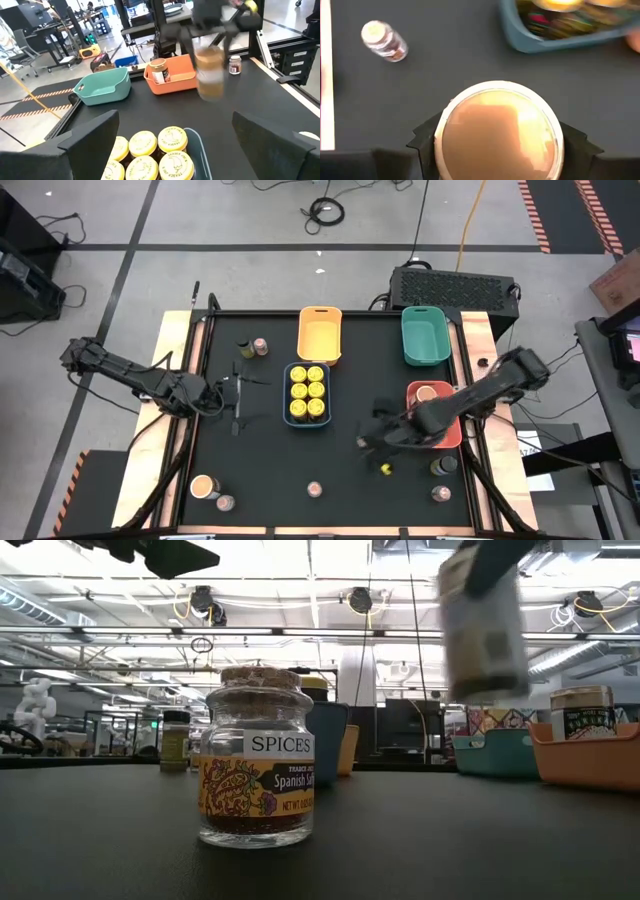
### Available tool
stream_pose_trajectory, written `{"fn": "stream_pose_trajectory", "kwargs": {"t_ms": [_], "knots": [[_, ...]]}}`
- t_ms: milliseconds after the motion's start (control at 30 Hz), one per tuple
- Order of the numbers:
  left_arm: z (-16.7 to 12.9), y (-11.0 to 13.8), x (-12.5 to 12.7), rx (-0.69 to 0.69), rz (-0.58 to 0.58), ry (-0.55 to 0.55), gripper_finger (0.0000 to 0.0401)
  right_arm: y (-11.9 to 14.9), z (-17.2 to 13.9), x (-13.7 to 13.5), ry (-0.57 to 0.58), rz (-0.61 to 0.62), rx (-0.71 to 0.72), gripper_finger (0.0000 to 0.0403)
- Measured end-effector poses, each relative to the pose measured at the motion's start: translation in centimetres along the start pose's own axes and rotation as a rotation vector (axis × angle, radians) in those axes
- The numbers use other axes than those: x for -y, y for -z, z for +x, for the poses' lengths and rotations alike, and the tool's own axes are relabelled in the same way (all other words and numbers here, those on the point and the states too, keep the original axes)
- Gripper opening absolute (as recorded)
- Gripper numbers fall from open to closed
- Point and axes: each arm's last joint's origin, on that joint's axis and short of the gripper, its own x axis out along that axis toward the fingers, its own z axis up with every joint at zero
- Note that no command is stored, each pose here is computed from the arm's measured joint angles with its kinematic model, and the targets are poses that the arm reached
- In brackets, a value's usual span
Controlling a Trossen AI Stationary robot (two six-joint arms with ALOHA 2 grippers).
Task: Sort spices by type
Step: Put the gold seasoning bottle into the orange bin
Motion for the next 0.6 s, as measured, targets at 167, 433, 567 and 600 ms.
{"fn": "stream_pose_trajectory", "kwargs": {"t_ms": [167, 433, 567, 600], "knots": [[0.0, 0.0, 0.0, 0.001, 0.000, 0.001, 0.0391, 2.5, -5.7, 1.7, 0.091, 0.175, 0.044, 0.0259], [0.0, 0.0, 0.0, 0.002, -0.001, 0.004, 0.0391, 6.3, -8.6, 2.7, 0.218, 0.324, 0.028, 0.0259], [0.0, 0.0, 0.0, 0.002, -0.001, 0.004, 0.0391, 8.6, -8.1, 2.9, 0.284, 0.367, -0.002, 0.0259], [0.0, 0.0, 0.0, 0.002, -0.001, 0.004, 0.0391, 9.0, -8.0, 3.1, 0.301, 0.382, -0.004, 0.0259]]}}
